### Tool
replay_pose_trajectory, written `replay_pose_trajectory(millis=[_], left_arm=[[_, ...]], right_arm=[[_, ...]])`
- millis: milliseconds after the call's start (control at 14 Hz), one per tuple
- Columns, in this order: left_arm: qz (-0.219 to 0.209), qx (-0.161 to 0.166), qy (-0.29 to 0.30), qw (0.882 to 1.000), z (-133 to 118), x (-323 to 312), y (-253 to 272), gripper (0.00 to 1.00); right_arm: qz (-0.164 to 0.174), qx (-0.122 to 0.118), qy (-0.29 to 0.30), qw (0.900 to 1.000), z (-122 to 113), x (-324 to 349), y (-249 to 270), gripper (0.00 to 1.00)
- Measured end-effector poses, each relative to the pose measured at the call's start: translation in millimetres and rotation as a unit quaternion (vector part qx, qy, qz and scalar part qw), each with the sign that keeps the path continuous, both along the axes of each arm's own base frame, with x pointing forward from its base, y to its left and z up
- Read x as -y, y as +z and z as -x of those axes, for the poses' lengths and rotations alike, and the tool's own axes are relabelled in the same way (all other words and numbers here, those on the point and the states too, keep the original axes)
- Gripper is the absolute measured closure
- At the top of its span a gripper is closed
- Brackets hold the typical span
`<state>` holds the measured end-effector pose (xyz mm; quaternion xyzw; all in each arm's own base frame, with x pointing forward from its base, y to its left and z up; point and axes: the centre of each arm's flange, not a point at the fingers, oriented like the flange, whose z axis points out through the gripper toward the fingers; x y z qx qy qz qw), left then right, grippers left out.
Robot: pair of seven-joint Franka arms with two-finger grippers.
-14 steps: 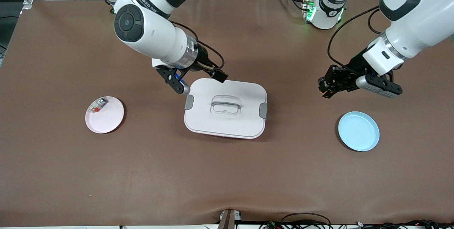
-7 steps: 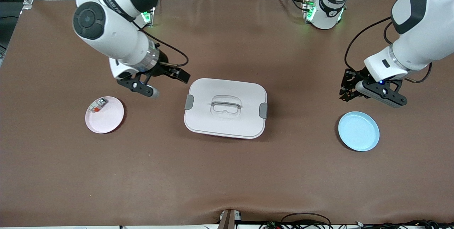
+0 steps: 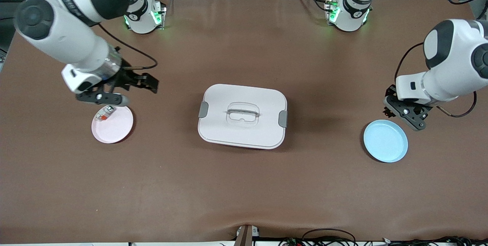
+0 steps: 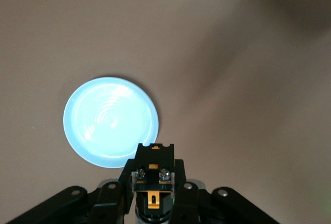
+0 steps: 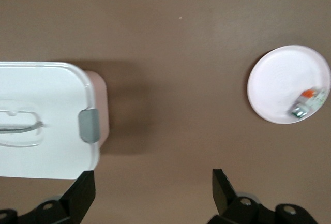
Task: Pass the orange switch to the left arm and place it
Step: 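Carry the switch to the blue plate while the right gripper withdraws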
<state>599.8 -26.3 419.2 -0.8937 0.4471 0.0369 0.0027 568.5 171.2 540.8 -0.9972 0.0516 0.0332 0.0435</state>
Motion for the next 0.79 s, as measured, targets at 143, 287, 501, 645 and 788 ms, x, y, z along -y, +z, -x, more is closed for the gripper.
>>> replay_pose_trajectory(millis=[143, 287, 501, 645, 788], left_arm=[[-0.012, -0.008, -0.052, 0.999, -6.6, -11.0, -22.0, 0.67], [-0.031, -0.014, -0.097, 0.995, -12.7, -16.5, -41.1, 0.67], [-0.049, -0.014, -0.151, 0.987, -22.4, -21.3, -67.8, 0.67], [-0.05, -0.012, -0.192, 0.98, -28.3, -27.5, -86.7, 0.67], [-0.039, -0.008, -0.232, 0.972, -33.6, -39.5, -106.9, 0.67]], right_arm=[[0.004, 0.003, 0.011, 1.0, -4.5, 32.8, 4.6, 0.0], [0.006, 0.009, 0.02, 1.0, -7.6, 59.3, 9.7, 0.0], [0.019, 0.011, 0.017, 1.0, -6.8, 85.5, 17.5, 0.0], [0.042, 0.015, 0.02, 0.999, -4.7, 93.2, 24.8, 0.0], [0.06, 0.02, 0.023, 0.998, -3.1, 96.7, 35.6, 0.0]])
